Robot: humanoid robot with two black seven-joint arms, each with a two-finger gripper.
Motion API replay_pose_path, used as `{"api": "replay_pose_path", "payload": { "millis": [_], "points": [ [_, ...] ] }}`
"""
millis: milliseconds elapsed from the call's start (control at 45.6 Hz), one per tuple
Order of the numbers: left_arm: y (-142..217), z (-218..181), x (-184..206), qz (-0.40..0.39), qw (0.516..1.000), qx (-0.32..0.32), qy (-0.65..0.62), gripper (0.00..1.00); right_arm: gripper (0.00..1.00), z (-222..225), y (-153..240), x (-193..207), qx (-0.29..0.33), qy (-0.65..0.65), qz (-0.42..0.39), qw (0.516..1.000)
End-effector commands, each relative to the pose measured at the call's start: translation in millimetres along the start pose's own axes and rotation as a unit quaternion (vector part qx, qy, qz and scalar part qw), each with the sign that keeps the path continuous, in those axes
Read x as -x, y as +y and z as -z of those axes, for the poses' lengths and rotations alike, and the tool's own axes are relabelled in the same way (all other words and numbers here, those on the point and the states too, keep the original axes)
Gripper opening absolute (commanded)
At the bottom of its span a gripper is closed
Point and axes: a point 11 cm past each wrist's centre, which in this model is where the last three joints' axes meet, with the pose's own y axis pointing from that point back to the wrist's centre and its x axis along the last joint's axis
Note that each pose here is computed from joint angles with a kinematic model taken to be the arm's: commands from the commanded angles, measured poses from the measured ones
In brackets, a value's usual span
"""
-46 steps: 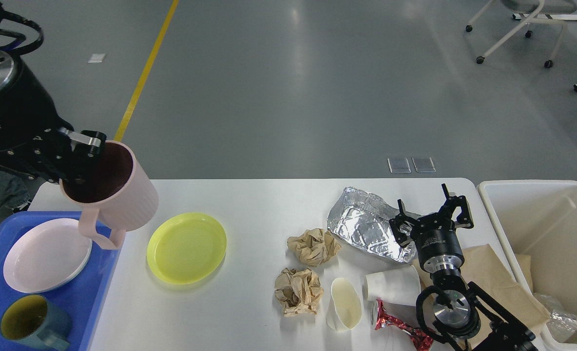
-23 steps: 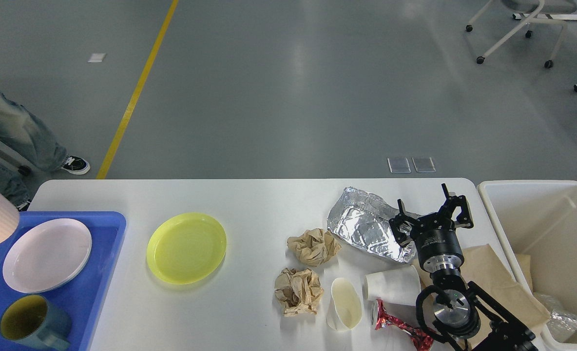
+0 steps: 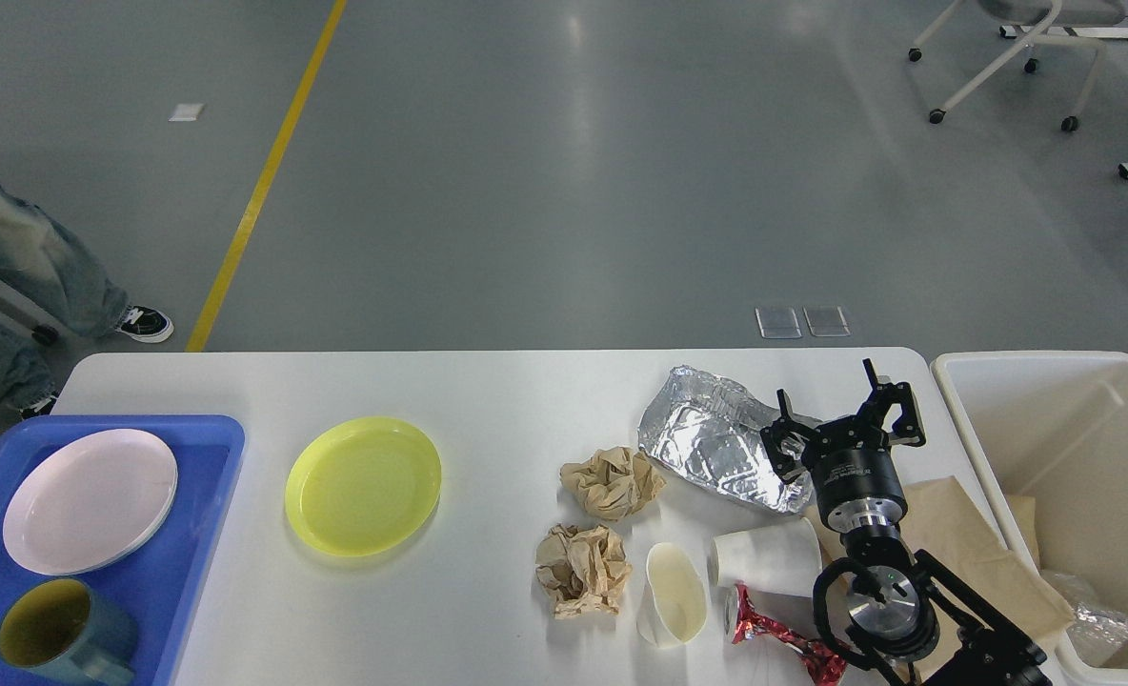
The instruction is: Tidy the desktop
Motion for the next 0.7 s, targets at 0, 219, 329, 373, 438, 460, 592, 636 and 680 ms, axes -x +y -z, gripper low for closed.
{"api": "replay_pose_path", "payload": {
  "millis": [0, 219, 329, 373, 438, 460, 592, 636, 680],
  "points": [
    [-23.2, 6.0, 5.1, 0.009, 1.000, 0.005, 0.014, 0.01, 1.00, -0.1, 0.0, 0.0, 0.000, 0.000, 0.000, 1.000],
    [-57.0, 15.9, 24.7, 0.042, 0.999, 0.001, 0.026, 0.02, 1.00, -0.1, 0.0, 0.0, 0.000, 0.000, 0.000, 1.000],
    [-65.0, 19.7, 25.9, 0.027, 0.999, 0.006, 0.025, 0.02, 1.00, -0.1, 0.0, 0.0, 0.000, 0.000, 0.000, 1.000],
    [-66.8, 19.2, 25.9, 0.022, 0.999, 0.014, 0.024, 0.02, 1.00, -0.1, 0.0, 0.0, 0.000, 0.000, 0.000, 1.000],
    [-67.1, 17.0, 25.5, 0.019, 0.999, 0.026, 0.023, 0.02, 1.00, -0.1, 0.0, 0.0, 0.000, 0.000, 0.000, 1.000],
    [-67.8, 16.9, 25.5, 0.018, 0.999, 0.026, 0.023, 0.02, 1.00, -0.1, 0.0, 0.0, 0.000, 0.000, 0.000, 1.000],
    [-64.9, 20.5, 15.2, -0.007, 0.999, 0.026, 0.029, 0.03, 1.00, -0.1, 0.0, 0.0, 0.000, 0.000, 0.000, 1.000],
    [-68.2, 18.7, 14.0, -0.015, 0.999, 0.029, 0.027, 0.04, 1.00, -0.1, 0.0, 0.0, 0.000, 0.000, 0.000, 1.000],
    [-76.9, 19.5, 18.7, -0.011, 0.999, 0.030, 0.028, 0.04, 1.00, -0.1, 0.0, 0.0, 0.000, 0.000, 0.000, 1.000]
  ]
}}
